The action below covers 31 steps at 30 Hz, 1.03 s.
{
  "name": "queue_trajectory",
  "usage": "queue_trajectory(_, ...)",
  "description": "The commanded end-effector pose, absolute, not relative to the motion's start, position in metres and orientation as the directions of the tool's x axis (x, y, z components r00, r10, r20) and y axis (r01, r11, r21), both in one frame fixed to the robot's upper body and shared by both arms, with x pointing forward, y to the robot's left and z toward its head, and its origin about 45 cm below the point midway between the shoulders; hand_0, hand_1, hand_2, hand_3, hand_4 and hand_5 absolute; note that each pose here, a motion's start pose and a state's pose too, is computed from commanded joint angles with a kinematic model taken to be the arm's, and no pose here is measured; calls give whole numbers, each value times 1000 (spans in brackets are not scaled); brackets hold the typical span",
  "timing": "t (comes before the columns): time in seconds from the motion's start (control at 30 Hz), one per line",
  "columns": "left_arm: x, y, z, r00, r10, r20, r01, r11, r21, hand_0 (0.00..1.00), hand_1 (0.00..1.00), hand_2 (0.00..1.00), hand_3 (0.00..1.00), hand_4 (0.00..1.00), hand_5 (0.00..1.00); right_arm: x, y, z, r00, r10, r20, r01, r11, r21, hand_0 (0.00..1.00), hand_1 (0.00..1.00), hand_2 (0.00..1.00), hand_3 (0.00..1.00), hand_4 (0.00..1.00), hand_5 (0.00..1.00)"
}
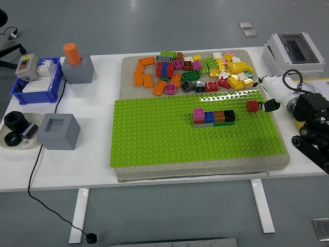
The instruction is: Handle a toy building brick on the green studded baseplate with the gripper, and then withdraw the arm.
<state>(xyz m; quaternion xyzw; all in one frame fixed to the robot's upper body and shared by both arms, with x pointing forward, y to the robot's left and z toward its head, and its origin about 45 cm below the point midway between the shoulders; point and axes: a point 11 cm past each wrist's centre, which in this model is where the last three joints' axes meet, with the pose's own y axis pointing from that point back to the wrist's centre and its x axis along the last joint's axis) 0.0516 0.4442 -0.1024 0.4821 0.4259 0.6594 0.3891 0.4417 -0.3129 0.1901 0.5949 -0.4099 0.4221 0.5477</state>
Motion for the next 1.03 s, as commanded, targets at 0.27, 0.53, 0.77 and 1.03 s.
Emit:
queue_trajectory(0.27,49,445,-103,-237,922,306,-97,-336,937,637,641,607,610,619,245,438,-315,198,291,-123,949,-956,-58,286,874,895,915,697,668,21)
queue_trajectory(0.53,45,441,-104,-238,923,302,-92,-331,939,637,641,607,610,619,245,421,-306,200,222,-462,859,-975,-78,210,860,873,894,669,672,41)
queue_trajectory(0.77,46,440,-105,-239,924,299,-96,-328,940,637,640,609,611,619,247,404,-309,196,133,-656,743,-989,-38,143,797,817,852,659,677,47)
queue_trajectory(1.03,46,439,-105,-238,925,297,-98,-327,940,637,640,609,614,619,248,388,-321,206,31,-783,621,-998,13,67,750,790,831,656,684,59)
